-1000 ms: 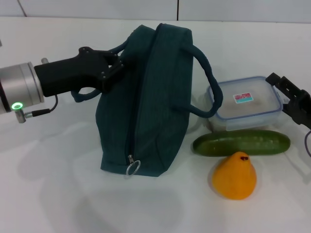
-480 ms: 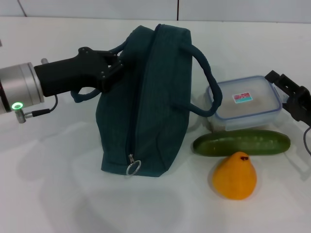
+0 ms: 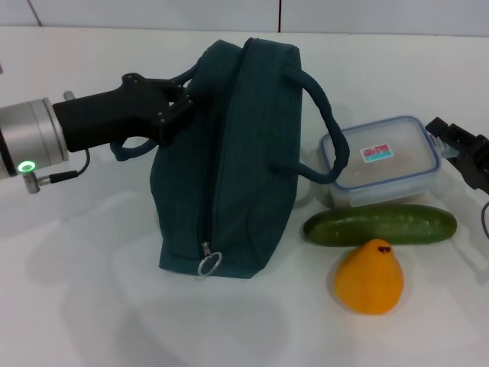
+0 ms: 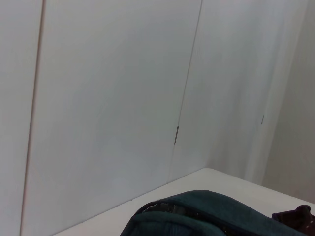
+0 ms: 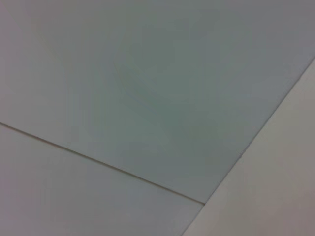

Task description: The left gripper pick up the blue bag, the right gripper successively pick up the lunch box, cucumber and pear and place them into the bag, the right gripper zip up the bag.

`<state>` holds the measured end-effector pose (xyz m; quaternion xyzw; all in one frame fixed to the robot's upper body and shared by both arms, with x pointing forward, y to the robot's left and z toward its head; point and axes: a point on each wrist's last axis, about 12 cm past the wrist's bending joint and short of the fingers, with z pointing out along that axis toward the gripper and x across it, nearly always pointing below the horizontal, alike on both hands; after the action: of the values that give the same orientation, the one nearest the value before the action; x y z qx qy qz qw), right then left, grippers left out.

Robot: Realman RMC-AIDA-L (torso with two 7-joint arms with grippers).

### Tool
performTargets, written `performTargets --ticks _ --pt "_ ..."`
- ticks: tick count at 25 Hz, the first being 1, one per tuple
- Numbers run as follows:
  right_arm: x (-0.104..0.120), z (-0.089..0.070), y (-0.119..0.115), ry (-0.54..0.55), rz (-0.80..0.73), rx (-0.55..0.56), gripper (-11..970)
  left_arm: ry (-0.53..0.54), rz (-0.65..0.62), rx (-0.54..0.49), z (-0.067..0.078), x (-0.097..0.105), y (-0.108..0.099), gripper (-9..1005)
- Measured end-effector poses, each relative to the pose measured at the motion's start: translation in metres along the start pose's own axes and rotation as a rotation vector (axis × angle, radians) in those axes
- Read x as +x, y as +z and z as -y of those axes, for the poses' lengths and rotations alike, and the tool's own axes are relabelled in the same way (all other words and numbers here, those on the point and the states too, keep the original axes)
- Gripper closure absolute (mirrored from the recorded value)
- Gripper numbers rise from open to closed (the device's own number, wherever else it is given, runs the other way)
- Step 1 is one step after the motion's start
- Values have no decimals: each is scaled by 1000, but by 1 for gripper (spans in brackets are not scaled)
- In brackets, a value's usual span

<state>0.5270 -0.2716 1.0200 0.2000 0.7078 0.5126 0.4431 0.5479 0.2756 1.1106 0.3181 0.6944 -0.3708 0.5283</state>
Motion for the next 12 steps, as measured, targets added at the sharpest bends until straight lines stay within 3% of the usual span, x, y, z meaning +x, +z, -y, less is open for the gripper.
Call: performTargets --ticks 12 --pt "2 0 0 -18 -15 4 791 2 5 -6 0 0 -2 953"
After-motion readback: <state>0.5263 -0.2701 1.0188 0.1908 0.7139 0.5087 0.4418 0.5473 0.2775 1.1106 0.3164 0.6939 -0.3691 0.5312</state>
